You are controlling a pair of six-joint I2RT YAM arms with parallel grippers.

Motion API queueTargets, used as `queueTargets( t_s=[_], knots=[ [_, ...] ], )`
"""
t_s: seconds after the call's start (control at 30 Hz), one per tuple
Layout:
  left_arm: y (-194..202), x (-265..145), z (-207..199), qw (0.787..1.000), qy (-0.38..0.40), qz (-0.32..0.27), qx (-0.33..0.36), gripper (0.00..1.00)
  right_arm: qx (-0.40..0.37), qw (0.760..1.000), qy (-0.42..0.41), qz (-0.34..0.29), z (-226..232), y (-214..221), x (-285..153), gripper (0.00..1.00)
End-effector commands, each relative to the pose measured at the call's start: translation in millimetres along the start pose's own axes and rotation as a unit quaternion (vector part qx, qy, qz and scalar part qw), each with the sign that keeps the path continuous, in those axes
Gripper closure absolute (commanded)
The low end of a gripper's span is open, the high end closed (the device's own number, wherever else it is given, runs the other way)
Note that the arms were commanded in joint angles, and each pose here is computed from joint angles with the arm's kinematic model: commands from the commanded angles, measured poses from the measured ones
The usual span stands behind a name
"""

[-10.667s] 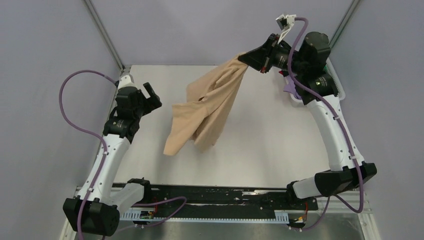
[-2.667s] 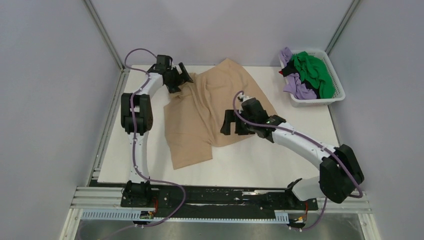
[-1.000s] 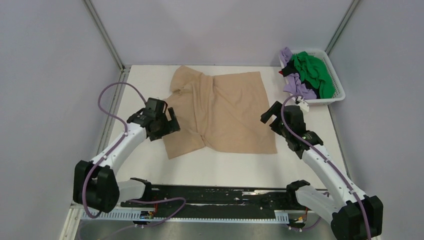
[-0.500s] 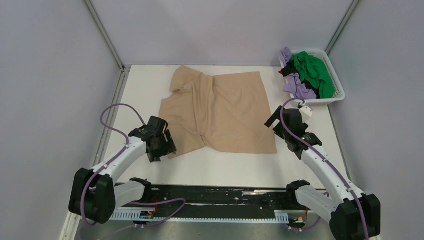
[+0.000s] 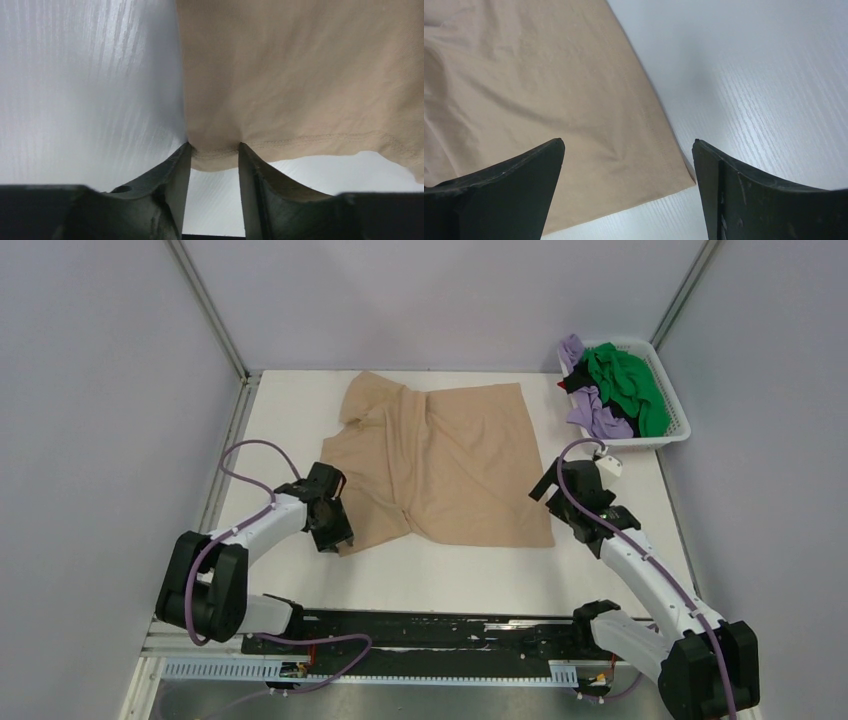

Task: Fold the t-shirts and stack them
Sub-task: Flatten out the tshirt

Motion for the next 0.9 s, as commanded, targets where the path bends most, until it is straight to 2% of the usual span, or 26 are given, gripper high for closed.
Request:
queueTargets(
  t_s=[0.0, 0.07, 0.3, 0.37, 0.43, 0.47, 0.53, 0.77, 0.87],
  knots=[
    [1, 17, -13, 0.999, 0.028, 0.015, 0.007, 0.56, -0.001, 1.0, 0.009, -0.017, -5, -4, -1, 0.0],
    [4, 19, -14, 0.999, 0.024, 0.021, 0.016, 0.6, 0.0, 1.0, 0.013, -0.02, -7, -5, -1, 0.0],
    [10, 18, -10, 0.998, -0.027, 0.017, 0.055, 0.63, 0.005, 1.0, 0.021, -0.021, -11, -6, -3, 0.0],
    [11, 17, -11, 0.997, -0.037, 0.015, 0.067, 0.68, 0.006, 1.0, 0.023, -0.019, -12, -5, -3, 0.0],
    [11, 17, -12, 0.997, -0.041, 0.014, 0.07, 0.79, 0.007, 1.0, 0.023, -0.012, -13, -2, -4, 0.0],
    [9, 16, -13, 0.997, -0.041, 0.01, 0.07, 0.9, 0.01, 1.0, 0.025, -0.006, -14, 0, -4, 0.0],
    [7, 11, -14, 0.997, -0.042, 0.003, 0.07, 1.0, 0.012, 0.999, 0.027, 0.012, -16, 5, -6, 0.0],
    [-3, -14, -3, 0.995, -0.054, -0.05, 0.066, 1.0, 0.02, 0.992, 0.051, 0.114, -28, 37, -14, 0.0],
    [-4, -23, -1, 0.995, -0.036, -0.069, 0.064, 1.0, 0.023, 0.988, 0.048, 0.148, -26, 48, -8, 0.02]
  ],
)
Point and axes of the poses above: each gripper's point midway between its finger pads, its own x axis out along the fingers, its own z axis along the line the jaws close on, y = z × x, the point moved 5 cm from there along -x, back along the fingers, and after that the axes turned 11 degrees about -x, right-handed, at the moved point
